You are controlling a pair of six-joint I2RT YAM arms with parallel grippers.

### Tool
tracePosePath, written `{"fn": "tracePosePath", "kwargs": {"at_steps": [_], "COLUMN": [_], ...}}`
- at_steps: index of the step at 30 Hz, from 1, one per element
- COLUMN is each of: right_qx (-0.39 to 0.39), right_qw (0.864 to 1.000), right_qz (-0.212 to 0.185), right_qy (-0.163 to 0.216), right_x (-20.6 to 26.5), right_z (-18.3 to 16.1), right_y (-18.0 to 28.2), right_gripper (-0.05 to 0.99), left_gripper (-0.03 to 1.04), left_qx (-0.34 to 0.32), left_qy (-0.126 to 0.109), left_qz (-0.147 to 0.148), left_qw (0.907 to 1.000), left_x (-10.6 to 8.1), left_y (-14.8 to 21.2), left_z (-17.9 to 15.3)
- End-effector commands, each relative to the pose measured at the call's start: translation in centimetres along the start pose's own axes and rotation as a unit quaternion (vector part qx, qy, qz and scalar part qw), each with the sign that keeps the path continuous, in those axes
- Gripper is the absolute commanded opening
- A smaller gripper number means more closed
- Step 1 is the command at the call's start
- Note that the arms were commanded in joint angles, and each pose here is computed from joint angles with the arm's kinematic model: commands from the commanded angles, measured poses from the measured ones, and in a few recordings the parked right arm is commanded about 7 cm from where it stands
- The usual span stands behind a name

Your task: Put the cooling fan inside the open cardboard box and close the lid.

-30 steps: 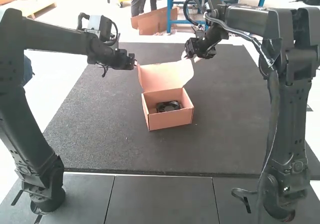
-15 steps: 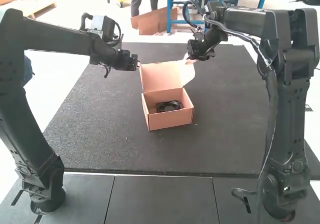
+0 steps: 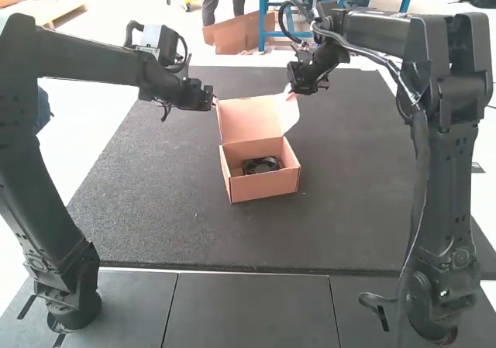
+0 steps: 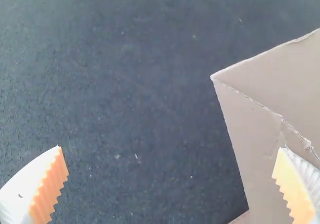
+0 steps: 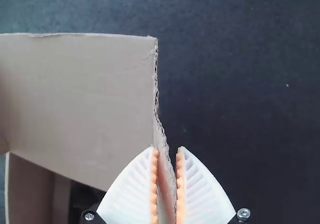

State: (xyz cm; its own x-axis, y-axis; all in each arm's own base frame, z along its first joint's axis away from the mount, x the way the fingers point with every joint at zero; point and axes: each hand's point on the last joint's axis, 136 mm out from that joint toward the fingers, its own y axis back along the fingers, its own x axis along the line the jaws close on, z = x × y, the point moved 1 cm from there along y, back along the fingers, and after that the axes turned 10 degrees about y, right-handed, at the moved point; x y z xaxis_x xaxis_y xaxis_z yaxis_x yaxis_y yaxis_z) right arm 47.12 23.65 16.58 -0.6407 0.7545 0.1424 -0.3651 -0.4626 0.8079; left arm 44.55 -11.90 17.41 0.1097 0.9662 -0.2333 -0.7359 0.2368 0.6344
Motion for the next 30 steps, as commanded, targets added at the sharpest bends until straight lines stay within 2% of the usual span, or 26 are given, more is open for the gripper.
{"fn": "tracePosePath", "kwargs": {"at_steps": [1, 5, 8, 22, 30], "right_qx": [-0.009, -0.001, 0.014, 0.073, 0.088], "right_qw": [1.0, 1.0, 1.0, 0.997, 0.995], "right_qz": [0.014, 0.02, 0.022, 0.035, 0.045], "right_qy": [0.007, 0.004, 0.0, -0.011, -0.01], "right_x": [1.2, 1.5, 1.7, 3.2, 4.4], "right_z": [1.0, 0.7, 0.2, -2.2, -2.8], "right_y": [0.5, 0.6, 0.9, 1.5, 2.0], "right_gripper": [0.08, 0.0, -0.01, -0.01, -0.01], "left_gripper": [0.97, 0.97, 0.97, 0.97, 0.97], "left_qx": [-0.02, -0.021, -0.02, 0.0, 0.01], "left_qy": [-0.003, -0.003, -0.004, -0.024, -0.026], "left_qz": [-0.012, -0.012, -0.013, -0.036, -0.036], "left_qw": [0.9997, 0.9997, 0.9997, 0.9991, 0.999], "left_x": [-0.9, -0.9, -1.1, -4.4, -4.5], "left_y": [0.5, 0.6, 0.7, 1.8, 2.7], "left_z": [1.9, 2.0, 2.0, 1.1, 0.6]}}
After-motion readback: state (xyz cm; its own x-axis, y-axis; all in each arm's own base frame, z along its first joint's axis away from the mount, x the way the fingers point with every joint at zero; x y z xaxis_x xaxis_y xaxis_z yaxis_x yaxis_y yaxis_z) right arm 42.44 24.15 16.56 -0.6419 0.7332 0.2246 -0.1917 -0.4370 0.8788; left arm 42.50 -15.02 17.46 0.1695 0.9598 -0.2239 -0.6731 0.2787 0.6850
